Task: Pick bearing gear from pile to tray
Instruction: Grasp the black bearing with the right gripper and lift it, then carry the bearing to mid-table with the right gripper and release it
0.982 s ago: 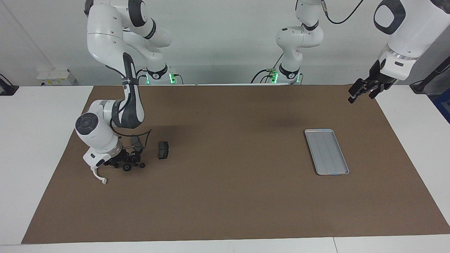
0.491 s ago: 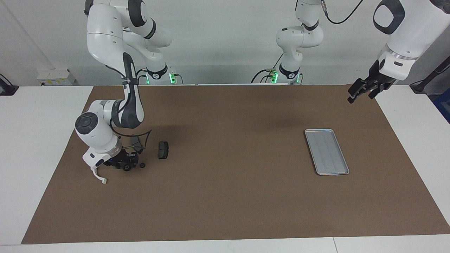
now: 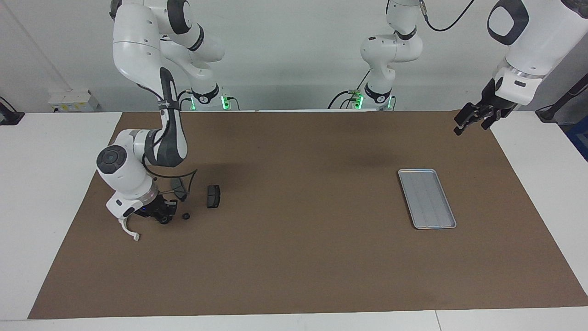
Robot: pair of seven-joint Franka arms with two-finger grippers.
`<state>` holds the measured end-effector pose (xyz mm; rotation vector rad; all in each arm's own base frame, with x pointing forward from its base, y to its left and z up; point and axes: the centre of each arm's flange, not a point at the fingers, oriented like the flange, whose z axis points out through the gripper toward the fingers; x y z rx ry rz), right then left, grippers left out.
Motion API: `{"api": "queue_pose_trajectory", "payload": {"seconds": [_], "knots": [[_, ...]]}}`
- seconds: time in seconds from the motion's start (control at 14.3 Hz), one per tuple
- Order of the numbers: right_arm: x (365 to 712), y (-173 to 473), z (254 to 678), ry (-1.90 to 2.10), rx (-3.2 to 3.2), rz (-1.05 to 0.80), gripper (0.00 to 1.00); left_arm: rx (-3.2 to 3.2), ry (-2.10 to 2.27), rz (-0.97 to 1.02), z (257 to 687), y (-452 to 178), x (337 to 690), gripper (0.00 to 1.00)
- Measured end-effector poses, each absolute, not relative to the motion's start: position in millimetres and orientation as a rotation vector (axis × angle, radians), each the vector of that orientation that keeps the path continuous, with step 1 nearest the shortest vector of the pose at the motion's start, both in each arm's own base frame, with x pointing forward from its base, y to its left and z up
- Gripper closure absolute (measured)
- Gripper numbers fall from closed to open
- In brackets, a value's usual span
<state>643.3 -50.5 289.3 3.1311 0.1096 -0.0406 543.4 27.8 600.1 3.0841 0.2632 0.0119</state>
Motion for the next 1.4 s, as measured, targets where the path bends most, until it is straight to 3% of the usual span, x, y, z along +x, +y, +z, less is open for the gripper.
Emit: {"api": "queue_pose_trajectory", "payload": {"seconds": [0.14, 0.35, 0.7, 1.12, 1.4], "knots": [[649, -47, 304, 0.118, 3.129, -0.007, 0.66, 3.084, 0.262, 0.012, 600, 27, 543, 0.0], [659, -32, 358, 0.116, 3.13, 0.024, 0.66, 3.084, 0.262, 0.011, 600, 27, 543, 0.0], [660, 78, 456, -0.041, 3.141, 0.06, 0.66, 3.084, 0.263, 0.012, 600, 27, 543, 0.0], [592, 293, 476, -0.269, 3.135, 0.032, 0.66, 3.084, 0.266, 0.013, 600, 28, 544, 0.0], [541, 379, 466, -0.36, 3.138, 0.043, 0.66, 3.084, 0.267, 0.005, 597, 28, 543, 0.0]]}}
